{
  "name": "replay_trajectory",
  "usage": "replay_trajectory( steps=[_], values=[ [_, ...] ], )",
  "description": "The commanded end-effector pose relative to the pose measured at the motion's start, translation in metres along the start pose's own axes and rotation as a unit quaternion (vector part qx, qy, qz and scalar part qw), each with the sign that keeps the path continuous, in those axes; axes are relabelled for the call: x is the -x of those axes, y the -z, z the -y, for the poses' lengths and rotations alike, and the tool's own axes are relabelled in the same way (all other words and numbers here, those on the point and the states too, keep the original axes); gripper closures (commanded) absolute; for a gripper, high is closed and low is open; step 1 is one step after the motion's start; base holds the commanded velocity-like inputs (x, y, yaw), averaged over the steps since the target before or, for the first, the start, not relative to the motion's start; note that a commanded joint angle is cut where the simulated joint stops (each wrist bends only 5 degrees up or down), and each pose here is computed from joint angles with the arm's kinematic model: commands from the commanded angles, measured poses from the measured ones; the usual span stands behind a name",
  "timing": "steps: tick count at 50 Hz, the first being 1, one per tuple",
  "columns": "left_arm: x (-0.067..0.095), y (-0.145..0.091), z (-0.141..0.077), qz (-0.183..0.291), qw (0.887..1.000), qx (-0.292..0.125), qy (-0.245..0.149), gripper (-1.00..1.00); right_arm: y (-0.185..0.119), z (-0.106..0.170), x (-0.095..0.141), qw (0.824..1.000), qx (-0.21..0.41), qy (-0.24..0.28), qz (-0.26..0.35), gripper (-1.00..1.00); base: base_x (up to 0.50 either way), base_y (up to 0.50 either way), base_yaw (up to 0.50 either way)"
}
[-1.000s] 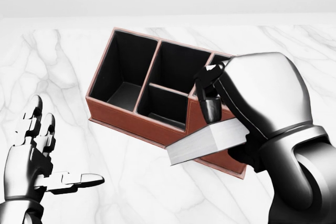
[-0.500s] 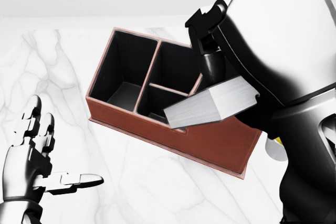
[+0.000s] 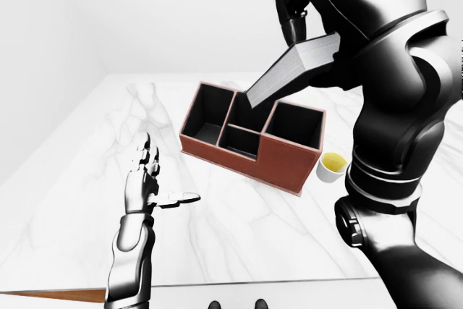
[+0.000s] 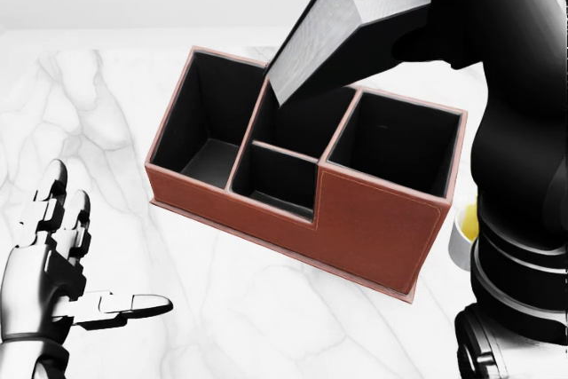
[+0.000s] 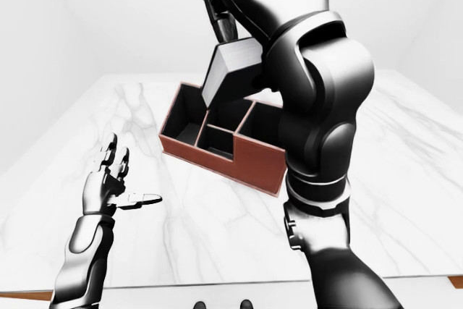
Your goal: Pick up the book and place it in the right compartment of the caddy.
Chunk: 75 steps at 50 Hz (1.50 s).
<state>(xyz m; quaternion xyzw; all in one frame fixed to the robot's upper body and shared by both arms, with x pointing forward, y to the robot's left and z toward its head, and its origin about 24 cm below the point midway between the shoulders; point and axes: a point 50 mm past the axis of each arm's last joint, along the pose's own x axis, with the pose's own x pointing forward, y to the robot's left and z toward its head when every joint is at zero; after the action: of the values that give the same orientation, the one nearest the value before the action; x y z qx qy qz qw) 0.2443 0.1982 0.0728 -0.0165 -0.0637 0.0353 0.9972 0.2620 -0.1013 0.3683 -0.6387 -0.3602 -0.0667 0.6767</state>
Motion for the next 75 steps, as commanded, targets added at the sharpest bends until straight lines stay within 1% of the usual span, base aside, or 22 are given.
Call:
replay_trajectory(
  steps=[1,2,8,9,11,14,19,24,31,41,53,62,66,75],
  values=[
    [0.000,0.000,0.001,-0.001,1.000,0.002,0.003,-1.00,0.025,0.003,-0.042,0.998,-0.012,-0.053,-0.035,1.00,0.00,0.00,0.00],
    [-0.001,0.001,0.001,-0.001,1.000,0.002,0.003,-1.00,0.032,-0.003,-0.049,0.996,-0.011,-0.076,-0.047,1.00,0.00,0.00,0.00],
    [0.000,0.000,0.000,0.000,1.000,0.001,0.001,-1.00,0.050,-0.006,-0.069,0.989,-0.021,-0.121,-0.078,1.00,0.00,0.00,0.00],
    [0.000,0.000,0.000,0.001,1.000,0.001,0.000,-1.00,0.058,-0.009,-0.076,0.985,-0.019,-0.143,-0.094,1.00,0.00,0.00,0.00],
    [0.000,-0.001,0.000,0.001,1.000,0.001,0.000,-1.00,0.061,-0.011,-0.079,0.982,-0.021,-0.155,-0.102,1.00,0.00,0.00,0.00],
    [0.001,0.001,0.000,0.000,1.000,0.002,-0.001,-1.00,0.071,-0.013,-0.090,0.974,-0.030,-0.187,-0.124,1.00,0.00,0.00,0.00],
    [0.000,0.001,0.000,0.000,1.000,0.001,-0.001,-1.00,0.082,-0.018,-0.098,0.961,-0.038,-0.228,-0.150,1.00,0.00,0.00,0.00],
    [0.000,0.001,0.000,-0.001,1.000,0.002,-0.001,-1.00,0.088,-0.019,-0.101,0.952,-0.047,-0.252,-0.165,1.00,0.00,0.00,0.00],
    [0.000,0.001,0.000,0.000,1.000,0.003,-0.002,-1.00,0.091,-0.025,-0.102,0.947,-0.051,-0.268,-0.172,1.00,0.00,0.00,0.00],
    [0.000,0.000,-0.001,0.000,1.000,0.004,-0.003,-1.00,0.098,-0.035,-0.101,0.932,-0.063,-0.303,-0.190,1.00,0.00,0.00,0.00],
    [0.001,0.001,-0.004,0.001,1.000,0.005,-0.008,-1.00,0.107,-0.066,-0.090,0.909,-0.071,-0.353,-0.208,1.00,0.00,0.00,0.00],
    [0.000,0.002,-0.004,0.000,1.000,0.005,-0.007,-1.00,0.113,-0.082,-0.082,0.896,-0.059,-0.384,-0.216,1.00,0.00,0.00,0.00],
    [0.000,0.002,-0.003,-0.001,1.000,0.005,-0.007,-1.00,0.113,-0.088,-0.080,0.893,-0.066,-0.388,-0.217,1.00,0.00,0.00,0.00],
    [0.000,0.005,-0.004,-0.003,1.000,0.004,-0.008,-1.00,0.117,-0.095,-0.077,0.898,-0.053,-0.376,-0.222,1.00,0.00,0.00,0.00]
  ],
)
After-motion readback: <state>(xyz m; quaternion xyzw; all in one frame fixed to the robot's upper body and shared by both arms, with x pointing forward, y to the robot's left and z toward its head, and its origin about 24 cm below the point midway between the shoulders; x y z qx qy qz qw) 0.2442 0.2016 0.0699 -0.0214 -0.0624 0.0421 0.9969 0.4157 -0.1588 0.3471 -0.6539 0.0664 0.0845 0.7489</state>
